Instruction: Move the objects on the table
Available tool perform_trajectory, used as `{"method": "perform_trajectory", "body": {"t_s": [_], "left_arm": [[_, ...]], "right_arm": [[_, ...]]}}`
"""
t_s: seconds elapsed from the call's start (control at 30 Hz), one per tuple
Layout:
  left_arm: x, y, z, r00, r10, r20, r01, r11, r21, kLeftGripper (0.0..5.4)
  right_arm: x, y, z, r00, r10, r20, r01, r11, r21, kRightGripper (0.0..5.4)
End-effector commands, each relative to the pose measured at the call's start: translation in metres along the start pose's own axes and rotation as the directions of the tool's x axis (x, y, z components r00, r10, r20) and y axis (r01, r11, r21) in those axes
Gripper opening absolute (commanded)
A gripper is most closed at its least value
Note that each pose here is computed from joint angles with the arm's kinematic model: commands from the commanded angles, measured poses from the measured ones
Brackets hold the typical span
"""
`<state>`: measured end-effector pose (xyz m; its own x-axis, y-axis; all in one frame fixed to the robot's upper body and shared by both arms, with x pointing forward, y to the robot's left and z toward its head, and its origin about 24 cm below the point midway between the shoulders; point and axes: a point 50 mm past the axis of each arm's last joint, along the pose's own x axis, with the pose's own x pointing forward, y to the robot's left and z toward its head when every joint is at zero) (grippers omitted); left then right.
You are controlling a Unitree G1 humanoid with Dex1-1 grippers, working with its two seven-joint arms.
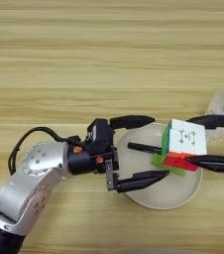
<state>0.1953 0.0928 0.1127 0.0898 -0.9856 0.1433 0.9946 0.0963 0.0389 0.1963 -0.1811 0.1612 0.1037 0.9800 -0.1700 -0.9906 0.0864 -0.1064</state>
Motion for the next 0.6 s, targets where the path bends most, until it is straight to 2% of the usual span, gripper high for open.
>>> {"method": "perform_trajectory", "body": {"t_s": [0.03, 0.6], "left_arm": [[0.0021, -0.0040, -0.0007, 0.999, -0.039, -0.025, 0.039, 0.999, -0.005, 5.40], [0.0070, -0.0039, -0.0042, 0.998, -0.052, -0.035, 0.052, 0.999, -0.005, 5.40]], "right_arm": [[0.0032, 0.0009, 0.0078, 1.000, 0.024, 0.002, -0.023, 0.999, -0.028, 3.32], [0.0124, 0.0094, 0.0118, 0.997, 0.081, 0.015, -0.081, 0.996, -0.036, 3.32]]}}
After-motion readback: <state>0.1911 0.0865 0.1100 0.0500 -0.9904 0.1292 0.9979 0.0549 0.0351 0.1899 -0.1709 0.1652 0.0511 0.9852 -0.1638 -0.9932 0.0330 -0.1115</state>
